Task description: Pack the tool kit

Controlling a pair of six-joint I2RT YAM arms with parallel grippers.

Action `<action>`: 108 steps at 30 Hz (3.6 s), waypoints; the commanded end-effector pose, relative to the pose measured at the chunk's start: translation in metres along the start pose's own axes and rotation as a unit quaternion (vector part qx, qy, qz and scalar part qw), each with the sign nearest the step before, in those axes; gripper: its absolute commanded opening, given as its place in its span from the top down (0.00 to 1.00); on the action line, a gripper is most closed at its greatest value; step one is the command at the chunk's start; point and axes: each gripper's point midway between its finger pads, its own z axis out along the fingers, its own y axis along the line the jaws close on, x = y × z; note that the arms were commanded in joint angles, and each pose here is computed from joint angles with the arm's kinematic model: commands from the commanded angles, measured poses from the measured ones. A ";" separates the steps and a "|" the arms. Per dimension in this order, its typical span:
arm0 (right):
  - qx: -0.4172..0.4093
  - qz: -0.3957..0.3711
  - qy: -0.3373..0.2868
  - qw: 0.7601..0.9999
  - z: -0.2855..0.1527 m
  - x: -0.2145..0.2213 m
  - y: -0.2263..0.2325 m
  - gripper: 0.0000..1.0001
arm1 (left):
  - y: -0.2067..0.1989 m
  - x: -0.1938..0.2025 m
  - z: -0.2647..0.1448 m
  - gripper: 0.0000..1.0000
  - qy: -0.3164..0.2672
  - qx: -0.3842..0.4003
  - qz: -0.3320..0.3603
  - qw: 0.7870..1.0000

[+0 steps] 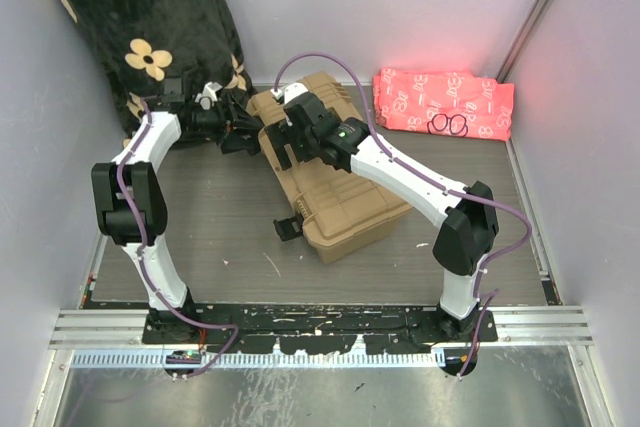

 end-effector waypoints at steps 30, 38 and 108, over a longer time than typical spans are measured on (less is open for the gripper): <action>-0.052 0.006 0.415 0.908 -0.010 0.228 0.036 0.11 | -0.006 0.054 0.000 0.27 0.004 0.009 0.144 0.990; -0.070 0.035 0.401 0.913 0.029 0.210 0.019 0.13 | -0.025 0.127 -0.047 0.27 0.039 0.043 0.193 0.980; 0.074 0.194 0.404 0.891 0.112 0.232 -0.171 0.23 | -0.010 0.081 0.024 0.08 -0.056 0.177 0.106 0.977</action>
